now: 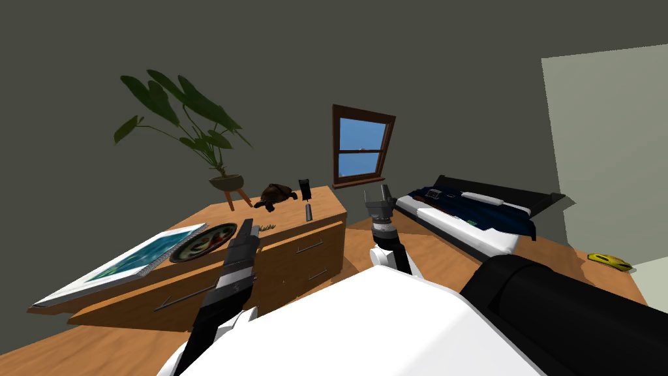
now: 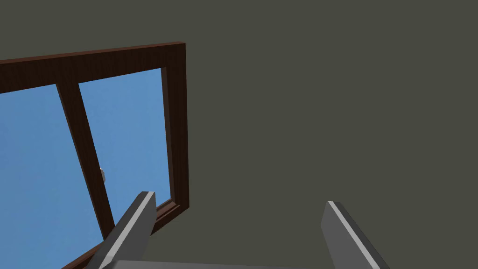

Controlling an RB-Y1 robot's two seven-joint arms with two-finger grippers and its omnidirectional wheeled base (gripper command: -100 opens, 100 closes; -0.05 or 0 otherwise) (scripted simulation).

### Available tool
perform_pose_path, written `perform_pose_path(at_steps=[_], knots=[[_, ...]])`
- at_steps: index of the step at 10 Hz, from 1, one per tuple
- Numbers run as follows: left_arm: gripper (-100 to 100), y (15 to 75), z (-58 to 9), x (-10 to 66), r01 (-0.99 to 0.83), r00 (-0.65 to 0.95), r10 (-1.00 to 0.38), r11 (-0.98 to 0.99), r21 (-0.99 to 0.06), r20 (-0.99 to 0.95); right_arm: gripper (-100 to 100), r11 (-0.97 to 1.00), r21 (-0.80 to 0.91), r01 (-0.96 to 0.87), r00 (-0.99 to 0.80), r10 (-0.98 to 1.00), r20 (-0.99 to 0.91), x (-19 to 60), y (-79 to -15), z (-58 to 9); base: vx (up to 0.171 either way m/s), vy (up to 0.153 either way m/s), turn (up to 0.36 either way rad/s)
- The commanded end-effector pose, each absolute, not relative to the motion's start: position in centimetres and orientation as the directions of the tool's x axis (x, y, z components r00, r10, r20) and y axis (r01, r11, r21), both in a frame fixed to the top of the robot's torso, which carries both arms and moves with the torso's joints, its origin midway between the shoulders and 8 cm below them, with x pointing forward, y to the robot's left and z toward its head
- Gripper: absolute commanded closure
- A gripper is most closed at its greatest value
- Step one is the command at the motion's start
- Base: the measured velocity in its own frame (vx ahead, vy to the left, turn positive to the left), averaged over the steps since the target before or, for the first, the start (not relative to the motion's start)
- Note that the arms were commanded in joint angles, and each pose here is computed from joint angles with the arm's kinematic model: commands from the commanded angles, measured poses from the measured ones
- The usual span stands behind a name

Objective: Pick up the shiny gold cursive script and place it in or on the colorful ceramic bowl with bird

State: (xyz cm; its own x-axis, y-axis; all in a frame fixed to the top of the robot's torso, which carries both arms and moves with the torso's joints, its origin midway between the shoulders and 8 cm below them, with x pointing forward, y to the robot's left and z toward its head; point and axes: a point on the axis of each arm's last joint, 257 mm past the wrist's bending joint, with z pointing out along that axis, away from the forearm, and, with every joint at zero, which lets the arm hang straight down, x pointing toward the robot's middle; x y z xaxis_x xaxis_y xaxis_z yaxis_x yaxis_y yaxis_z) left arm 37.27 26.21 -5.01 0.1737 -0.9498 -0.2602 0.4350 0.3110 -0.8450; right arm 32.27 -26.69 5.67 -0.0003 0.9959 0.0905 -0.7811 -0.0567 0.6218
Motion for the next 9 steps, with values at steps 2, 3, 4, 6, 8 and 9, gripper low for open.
perform_pose_path(at_steps=[2, 3, 4, 6, 8, 9], knots=[[-100, 26.0, -5.8, 39.4, 0.411, 0.138, -0.953, 0.303, -0.860, -0.270, 0, -0.057, 0.622, -0.781, 0.000, 0.996, 0.090, 32.3, -26.7, 5.7, -0.061, 0.008, 0.020], [-100, 25.9, -6.2, 40.4, 0.399, 0.126, -0.955, 0.298, -0.867, -0.270, 0, -0.057, 0.622, -0.781, 0.000, 0.996, 0.090, 32.3, -26.7, 5.7, -0.080, 0.025, 0.016], [-100, 25.8, -6.0, 40.6, 0.401, 0.124, -0.955, 0.297, -0.867, -0.269, 0, -0.057, 0.622, -0.781, 0.000, 0.996, 0.090, 32.3, -26.7, 5.7, -0.058, 0.025, 0.004], [-100, 25.9, -7.2, 42.7, 0.363, 0.099, -0.959, 0.282, -0.888, -0.264, 0, -0.057, 0.622, -0.781, 0.000, 0.996, 0.090, 32.3, -26.7, 5.7, -0.071, 0.029, 0.018], [-100, 25.8, -7.6, 44.5, 0.337, 0.084, -0.963, 0.271, -0.902, -0.258, 0, -0.057, 0.622, -0.781, 0.000, 0.996, 0.090, 32.3, -26.7, 5.7, -0.065, 0.020, 0.013], [-100, 25.6, -6.9, 44.9, 0.349, 0.082, -0.963, 0.269, -0.898, -0.256, 0, -0.057, 0.622, -0.781, 0.000, 0.996, 0.090, 32.3, -26.7, 5.7, -0.053, 0.018, 0.006]])
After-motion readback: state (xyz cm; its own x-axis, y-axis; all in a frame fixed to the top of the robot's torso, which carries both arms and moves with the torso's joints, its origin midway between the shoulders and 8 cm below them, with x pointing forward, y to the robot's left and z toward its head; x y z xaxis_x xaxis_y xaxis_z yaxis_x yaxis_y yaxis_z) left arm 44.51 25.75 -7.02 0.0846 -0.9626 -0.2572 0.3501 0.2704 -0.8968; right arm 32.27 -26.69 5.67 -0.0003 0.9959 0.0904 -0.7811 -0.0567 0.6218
